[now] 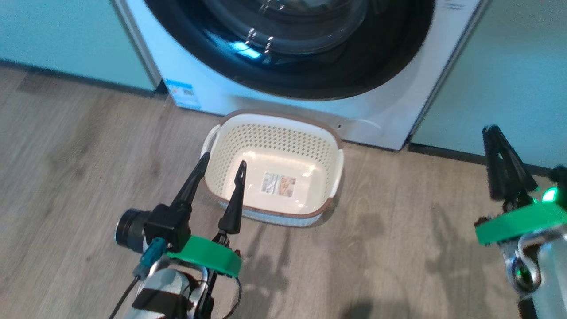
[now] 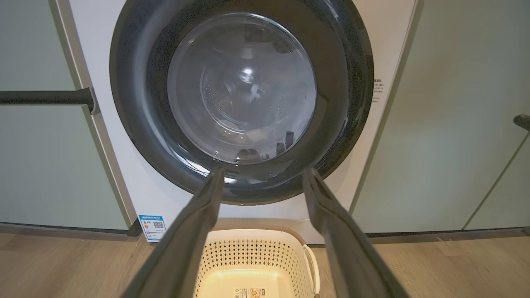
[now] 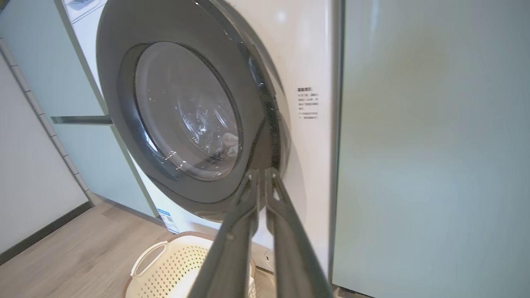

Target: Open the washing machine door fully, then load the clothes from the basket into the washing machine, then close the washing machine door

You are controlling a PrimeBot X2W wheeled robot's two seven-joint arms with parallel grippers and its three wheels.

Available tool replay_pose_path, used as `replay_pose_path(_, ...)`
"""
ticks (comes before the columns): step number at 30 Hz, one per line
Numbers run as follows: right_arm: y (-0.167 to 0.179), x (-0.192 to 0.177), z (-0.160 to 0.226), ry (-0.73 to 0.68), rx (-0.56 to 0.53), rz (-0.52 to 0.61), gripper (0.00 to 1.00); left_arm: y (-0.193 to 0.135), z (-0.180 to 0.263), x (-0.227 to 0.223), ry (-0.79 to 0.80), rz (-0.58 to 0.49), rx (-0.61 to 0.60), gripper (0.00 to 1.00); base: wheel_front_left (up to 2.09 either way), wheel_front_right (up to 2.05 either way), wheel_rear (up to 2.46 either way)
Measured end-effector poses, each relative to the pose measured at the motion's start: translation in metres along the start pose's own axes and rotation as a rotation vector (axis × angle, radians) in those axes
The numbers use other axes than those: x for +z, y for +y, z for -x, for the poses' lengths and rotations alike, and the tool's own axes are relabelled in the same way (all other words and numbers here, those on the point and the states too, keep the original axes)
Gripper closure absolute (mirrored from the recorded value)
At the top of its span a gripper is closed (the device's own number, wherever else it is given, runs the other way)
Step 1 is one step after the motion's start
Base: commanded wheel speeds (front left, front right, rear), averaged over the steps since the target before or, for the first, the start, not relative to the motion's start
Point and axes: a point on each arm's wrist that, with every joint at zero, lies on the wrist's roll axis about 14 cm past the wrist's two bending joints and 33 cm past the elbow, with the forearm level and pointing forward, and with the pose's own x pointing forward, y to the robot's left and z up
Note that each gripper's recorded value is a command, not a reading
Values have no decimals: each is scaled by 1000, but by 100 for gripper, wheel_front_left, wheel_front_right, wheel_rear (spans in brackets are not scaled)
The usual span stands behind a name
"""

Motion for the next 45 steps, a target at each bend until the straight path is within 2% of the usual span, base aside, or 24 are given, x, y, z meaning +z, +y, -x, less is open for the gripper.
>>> replay_pose_path(1, -4, 2, 7, -2, -20, 1, 57, -2, 0, 0, 1, 1, -8, 0, 0, 0, 0)
replay_pose_path(3, -12, 6, 20, -10, -53, 6, 50, -7, -1, 2, -6, 8, -22, 0, 0, 0, 0)
replay_pose_path(6, -20, 12, 38, -24, -97, 13, 0, -13, -1, 5, -15, 11, -41, 0, 0, 0, 0)
replay_pose_path(13, -32, 16, 84, -24, -184, 22, 0, -23, 11, -2, 24, 25, -68, 0, 0, 0, 0)
replay_pose_path(28, -59, 23, 152, 5, -335, 44, 0, -28, 15, -5, 59, 35, -81, 0, 0, 0, 0)
replay_pose_path(45, -65, 29, 178, -4, -387, 27, 0, -27, 18, -1, 53, 25, -70, 0, 0, 0, 0)
